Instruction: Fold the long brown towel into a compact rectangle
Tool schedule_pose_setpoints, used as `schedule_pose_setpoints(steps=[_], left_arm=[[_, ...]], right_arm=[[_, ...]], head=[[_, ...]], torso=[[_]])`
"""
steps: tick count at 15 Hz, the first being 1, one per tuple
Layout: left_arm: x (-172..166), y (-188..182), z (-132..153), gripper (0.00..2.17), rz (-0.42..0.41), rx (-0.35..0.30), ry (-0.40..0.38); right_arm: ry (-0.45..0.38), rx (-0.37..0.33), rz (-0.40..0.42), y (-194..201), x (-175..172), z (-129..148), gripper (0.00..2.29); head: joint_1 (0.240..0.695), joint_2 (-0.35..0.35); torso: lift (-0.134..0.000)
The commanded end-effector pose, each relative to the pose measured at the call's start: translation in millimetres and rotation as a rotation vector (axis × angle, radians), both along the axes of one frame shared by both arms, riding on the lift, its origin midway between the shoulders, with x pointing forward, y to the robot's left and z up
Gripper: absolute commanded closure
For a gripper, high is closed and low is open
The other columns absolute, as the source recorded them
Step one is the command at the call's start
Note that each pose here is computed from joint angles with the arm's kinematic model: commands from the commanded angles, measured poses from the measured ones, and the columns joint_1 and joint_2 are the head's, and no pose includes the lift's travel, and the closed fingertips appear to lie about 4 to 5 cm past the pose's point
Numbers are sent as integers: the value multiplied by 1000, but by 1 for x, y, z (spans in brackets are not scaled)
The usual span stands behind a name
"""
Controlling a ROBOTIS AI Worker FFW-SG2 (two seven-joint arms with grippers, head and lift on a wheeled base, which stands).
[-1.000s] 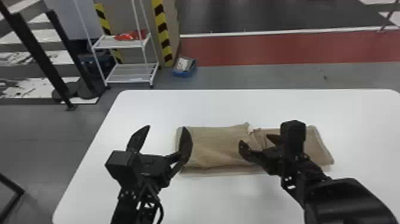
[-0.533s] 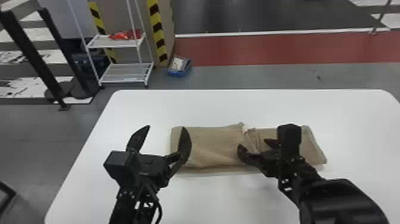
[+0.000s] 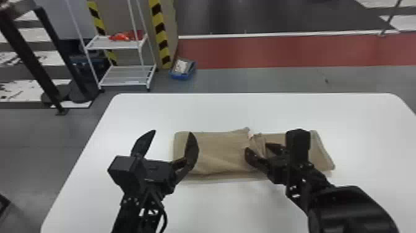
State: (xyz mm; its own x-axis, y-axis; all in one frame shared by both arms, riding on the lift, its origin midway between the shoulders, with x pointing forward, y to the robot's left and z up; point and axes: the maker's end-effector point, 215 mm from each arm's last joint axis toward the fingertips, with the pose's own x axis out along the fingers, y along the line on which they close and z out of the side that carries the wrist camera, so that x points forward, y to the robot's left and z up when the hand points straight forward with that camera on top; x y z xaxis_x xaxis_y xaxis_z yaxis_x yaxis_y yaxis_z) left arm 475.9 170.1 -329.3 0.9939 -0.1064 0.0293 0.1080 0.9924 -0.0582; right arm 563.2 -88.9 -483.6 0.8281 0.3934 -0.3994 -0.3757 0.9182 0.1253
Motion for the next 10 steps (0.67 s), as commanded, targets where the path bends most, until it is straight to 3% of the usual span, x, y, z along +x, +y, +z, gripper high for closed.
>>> schedule_pose_setpoints(steps=[1,5,10], left_arm=[[0,0,-1,39,-2,2,2],[-1,-2,-3,39,-7,2,5],[-1,-4,-3,60,-12,3,4]], right_arm=[[1,6,4,2,0,0,478],[1,7,4,2,0,1,616],[-4,10,1,1,-3,2,1217]], head=[[695,86],[695,87],[695,85]], torso=[[-95],[-95],[-95]])
